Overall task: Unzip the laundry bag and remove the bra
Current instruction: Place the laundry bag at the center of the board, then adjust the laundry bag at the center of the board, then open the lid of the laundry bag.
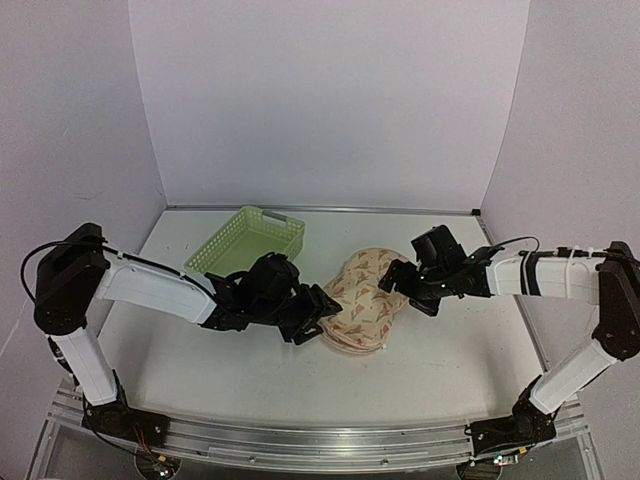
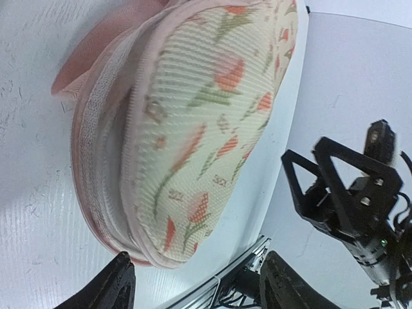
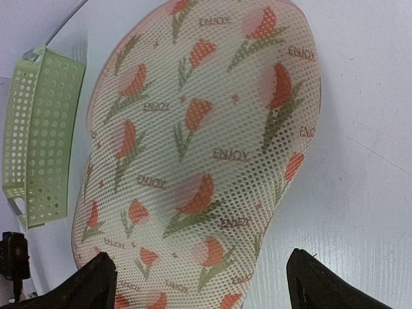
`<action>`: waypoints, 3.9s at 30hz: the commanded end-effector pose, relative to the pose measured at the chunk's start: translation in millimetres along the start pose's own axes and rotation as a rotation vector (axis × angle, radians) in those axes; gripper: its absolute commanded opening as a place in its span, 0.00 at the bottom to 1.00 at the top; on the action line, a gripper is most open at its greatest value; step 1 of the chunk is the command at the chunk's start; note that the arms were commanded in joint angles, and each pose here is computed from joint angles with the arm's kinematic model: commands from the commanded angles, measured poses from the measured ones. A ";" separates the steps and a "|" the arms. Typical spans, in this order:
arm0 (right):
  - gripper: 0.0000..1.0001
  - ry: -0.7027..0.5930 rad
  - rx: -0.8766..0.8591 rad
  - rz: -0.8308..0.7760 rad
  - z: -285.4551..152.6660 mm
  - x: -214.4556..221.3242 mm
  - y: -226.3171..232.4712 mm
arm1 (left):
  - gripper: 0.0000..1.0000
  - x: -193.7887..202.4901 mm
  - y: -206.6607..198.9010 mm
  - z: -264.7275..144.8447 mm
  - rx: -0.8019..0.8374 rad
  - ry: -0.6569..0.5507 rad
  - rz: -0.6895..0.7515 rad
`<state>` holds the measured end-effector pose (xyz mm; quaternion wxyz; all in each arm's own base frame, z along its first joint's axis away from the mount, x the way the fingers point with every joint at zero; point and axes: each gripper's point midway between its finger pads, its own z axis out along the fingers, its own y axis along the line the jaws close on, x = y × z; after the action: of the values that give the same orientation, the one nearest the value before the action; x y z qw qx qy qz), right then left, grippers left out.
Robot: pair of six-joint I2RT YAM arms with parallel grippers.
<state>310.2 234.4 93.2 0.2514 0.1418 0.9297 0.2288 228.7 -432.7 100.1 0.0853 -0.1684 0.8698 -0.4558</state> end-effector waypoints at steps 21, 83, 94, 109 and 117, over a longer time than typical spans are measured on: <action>0.95 0.056 -0.066 -0.117 62.1 -14.8 43.3 | 0.78 -57.6 -88.7 -102.7 -0.107 -0.285 0.576; 0.86 0.113 -0.336 -0.324 -43.6 -7.7 94.7 | 0.31 -111.3 3.7 17.3 -0.071 0.317 0.494; 0.85 0.116 -0.337 -0.312 -45.0 -6.4 93.2 | 0.00 -117.0 1.5 10.0 -0.047 0.302 0.479; 0.84 0.081 -0.282 -0.307 -45.4 -8.0 77.3 | 0.00 -112.9 -55.0 -25.4 0.059 0.247 0.538; 0.84 0.001 -0.291 -0.325 -67.2 -20.1 78.2 | 0.00 -86.1 -97.1 -29.7 0.153 0.280 0.624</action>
<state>300.8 277.1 163.6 0.2531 -0.0451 0.9139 0.3141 328.7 -404.7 135.9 0.0739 0.1280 0.8838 -0.4438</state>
